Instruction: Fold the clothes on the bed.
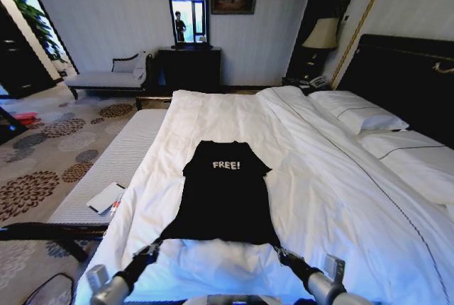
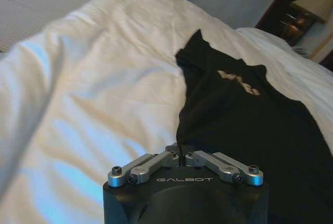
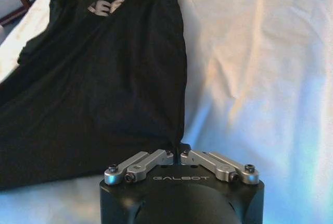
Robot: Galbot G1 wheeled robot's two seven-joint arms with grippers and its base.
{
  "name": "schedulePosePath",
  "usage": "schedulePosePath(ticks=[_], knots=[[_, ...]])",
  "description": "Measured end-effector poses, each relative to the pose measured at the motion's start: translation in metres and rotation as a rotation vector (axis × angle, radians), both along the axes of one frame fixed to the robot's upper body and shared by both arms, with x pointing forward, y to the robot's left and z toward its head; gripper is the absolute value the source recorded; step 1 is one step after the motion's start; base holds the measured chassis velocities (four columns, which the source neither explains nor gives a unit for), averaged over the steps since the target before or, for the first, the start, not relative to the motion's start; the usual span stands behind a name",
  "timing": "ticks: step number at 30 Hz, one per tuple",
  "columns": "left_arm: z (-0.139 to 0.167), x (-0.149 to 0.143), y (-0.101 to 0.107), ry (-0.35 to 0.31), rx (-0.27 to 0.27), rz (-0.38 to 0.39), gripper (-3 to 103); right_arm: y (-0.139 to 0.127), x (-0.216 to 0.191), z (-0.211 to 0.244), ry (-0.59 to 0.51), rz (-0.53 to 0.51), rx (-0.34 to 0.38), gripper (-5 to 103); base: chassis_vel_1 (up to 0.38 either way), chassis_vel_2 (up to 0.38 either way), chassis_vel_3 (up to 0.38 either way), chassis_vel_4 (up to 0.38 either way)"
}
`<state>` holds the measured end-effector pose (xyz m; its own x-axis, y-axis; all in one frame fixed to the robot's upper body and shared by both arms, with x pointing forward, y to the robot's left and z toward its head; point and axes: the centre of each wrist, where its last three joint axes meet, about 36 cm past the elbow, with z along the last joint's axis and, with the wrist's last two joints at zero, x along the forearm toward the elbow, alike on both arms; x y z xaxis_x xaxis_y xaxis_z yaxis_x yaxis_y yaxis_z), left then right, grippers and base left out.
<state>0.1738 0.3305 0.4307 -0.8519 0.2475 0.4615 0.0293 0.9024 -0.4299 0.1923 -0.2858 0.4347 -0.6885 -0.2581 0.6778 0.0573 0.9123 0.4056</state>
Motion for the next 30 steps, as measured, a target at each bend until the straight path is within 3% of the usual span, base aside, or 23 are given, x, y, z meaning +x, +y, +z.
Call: schedulePosePath(ticks=[6, 16, 30], knots=[[0.003, -0.006, 0.005, 0.007, 0.016, 0.010, 0, -0.003, 0.000, 0.006, 0.022, 0.006, -0.017, 1, 0.000, 0.000, 0.000, 0.000], [-0.017, -0.031, -0.017, 0.061, 0.020, -0.018, 0, 0.001, -0.010, -0.004, 0.056, 0.010, -0.038, 1, 0.000, 0.000, 0.000, 0.000], [-0.023, -0.054, -0.010, 0.089, 0.048, 0.005, 0, 0.013, -0.029, -0.009, 0.091, 0.029, -0.069, 1, 0.000, 0.000, 0.000, 0.000]])
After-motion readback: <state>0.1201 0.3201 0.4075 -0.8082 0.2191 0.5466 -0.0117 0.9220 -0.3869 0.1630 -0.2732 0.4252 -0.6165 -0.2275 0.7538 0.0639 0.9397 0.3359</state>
